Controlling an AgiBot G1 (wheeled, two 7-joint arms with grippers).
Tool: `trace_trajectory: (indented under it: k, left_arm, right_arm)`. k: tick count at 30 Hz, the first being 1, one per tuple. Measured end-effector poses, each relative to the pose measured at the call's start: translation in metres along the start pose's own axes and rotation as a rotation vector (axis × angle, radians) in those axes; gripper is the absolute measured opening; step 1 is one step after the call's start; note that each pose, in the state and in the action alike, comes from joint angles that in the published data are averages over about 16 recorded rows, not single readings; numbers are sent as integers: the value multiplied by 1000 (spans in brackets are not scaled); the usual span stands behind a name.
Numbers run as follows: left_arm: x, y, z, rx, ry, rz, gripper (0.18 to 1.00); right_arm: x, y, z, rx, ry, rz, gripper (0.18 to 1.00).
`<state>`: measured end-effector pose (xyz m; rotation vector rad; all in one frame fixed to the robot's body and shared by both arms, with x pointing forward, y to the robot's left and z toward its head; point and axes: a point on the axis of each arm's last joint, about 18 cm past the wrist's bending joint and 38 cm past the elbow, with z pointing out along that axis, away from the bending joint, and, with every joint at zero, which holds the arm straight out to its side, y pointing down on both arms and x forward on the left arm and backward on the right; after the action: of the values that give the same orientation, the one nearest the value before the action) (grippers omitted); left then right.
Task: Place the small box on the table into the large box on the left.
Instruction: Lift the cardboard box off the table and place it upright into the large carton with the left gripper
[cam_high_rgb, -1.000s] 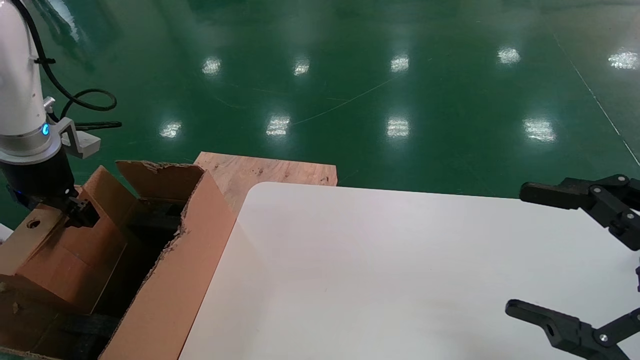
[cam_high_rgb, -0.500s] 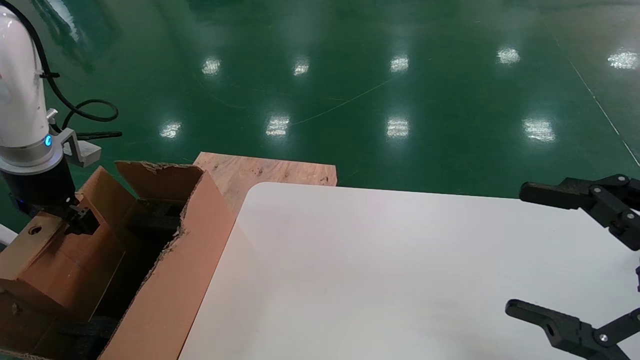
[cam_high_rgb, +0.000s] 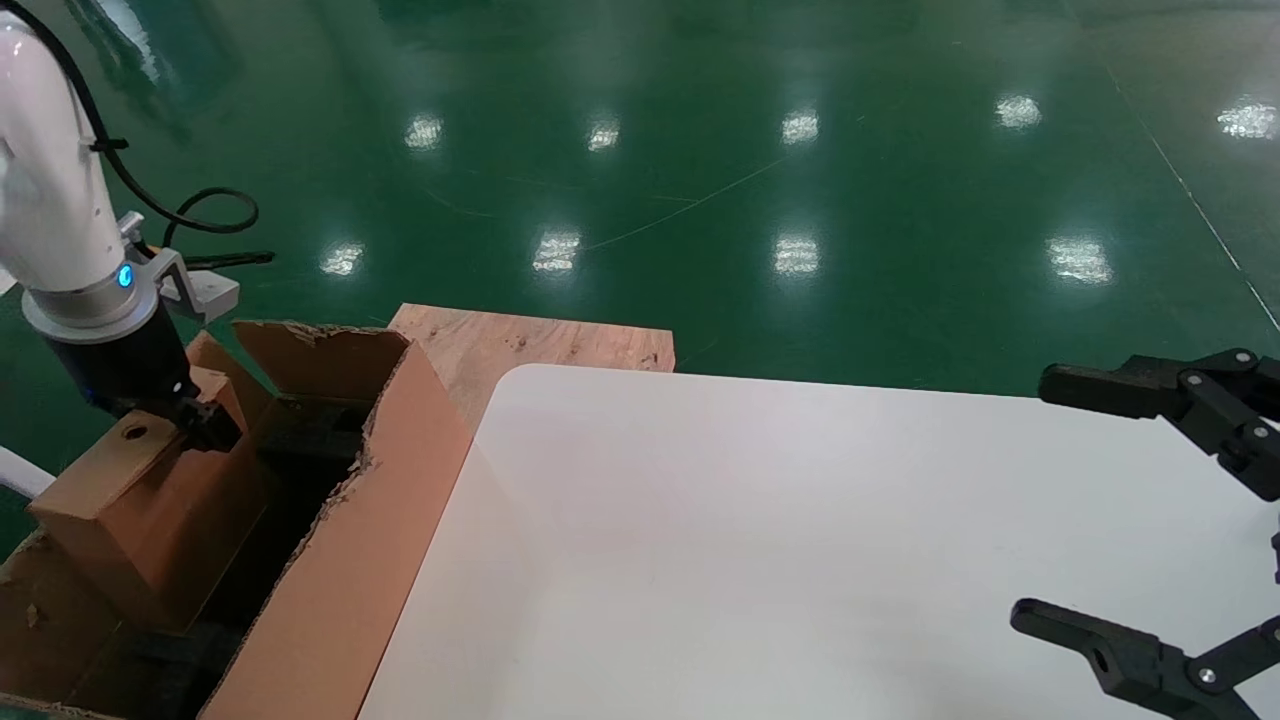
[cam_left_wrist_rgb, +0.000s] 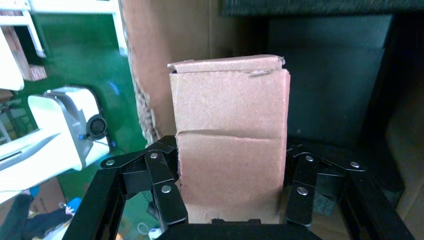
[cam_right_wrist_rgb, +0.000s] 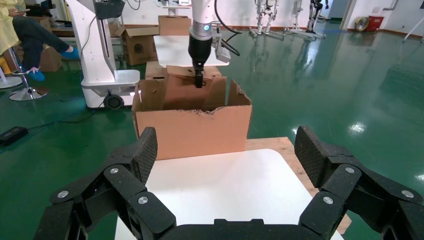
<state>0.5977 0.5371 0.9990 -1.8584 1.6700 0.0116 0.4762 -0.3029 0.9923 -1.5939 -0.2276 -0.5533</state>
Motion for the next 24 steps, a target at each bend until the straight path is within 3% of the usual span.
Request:
trace_trajectory:
  k: [11,24]
  left_arm:
    - [6,-13,-10,46,3,7,255]
    - [-8,6,5,-19,-27,-5,251]
  right_arm:
    - [0,0,0,0,0,0,1001]
    - [0,0,0,0,0,0,1001]
